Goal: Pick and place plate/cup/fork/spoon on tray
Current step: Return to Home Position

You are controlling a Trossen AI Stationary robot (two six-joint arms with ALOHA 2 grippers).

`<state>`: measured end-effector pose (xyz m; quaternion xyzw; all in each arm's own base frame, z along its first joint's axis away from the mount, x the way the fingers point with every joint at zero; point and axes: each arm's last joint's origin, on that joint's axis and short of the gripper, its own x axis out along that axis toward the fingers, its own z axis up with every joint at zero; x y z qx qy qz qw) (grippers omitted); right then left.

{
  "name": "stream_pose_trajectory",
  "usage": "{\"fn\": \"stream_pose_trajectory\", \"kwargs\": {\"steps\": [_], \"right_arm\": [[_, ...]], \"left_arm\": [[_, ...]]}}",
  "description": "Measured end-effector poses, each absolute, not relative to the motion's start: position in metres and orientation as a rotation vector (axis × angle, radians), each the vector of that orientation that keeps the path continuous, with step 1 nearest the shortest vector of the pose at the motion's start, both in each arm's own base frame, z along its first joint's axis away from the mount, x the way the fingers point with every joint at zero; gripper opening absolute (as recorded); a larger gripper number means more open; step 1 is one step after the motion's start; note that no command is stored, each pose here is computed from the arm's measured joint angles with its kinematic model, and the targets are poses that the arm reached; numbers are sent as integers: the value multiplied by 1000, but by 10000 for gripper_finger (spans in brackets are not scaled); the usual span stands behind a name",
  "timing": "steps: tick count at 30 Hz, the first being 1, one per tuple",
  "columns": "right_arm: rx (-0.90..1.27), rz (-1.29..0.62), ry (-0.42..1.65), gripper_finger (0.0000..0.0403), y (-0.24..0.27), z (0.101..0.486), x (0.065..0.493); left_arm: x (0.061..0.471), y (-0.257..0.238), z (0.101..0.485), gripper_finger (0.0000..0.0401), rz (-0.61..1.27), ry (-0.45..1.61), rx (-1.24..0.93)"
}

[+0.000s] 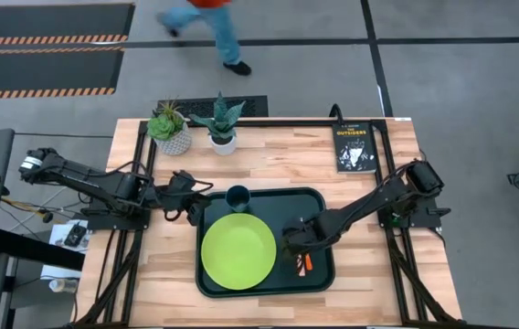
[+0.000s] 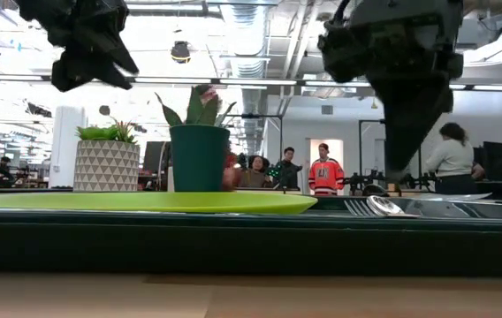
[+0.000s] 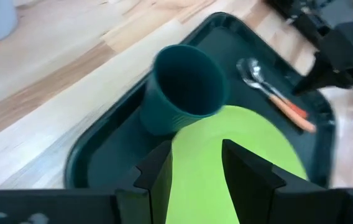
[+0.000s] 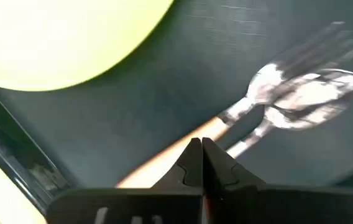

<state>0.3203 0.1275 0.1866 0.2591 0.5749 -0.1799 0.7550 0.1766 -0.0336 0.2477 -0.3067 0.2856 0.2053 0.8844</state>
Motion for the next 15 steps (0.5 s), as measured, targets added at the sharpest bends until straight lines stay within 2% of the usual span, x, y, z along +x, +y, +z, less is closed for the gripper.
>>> {"fn": "stream_pose_trajectory", "kwargs": {"steps": [3, 5, 10, 15], "right_arm": [[522, -392, 1282, 13, 125, 204, 318], [505, -346, 1218, 17, 123, 225, 316], [456, -354, 962, 19, 95, 287, 296], [375, -435, 627, 19, 61, 355, 251]], "left_arm": [[174, -32, 264, 125, 373, 553, -661], [170, -30, 283, 125, 329, 490, -672], [147, -24, 333, 125, 267, 298, -611], [118, -17, 378, 125, 194, 132, -530]]}}
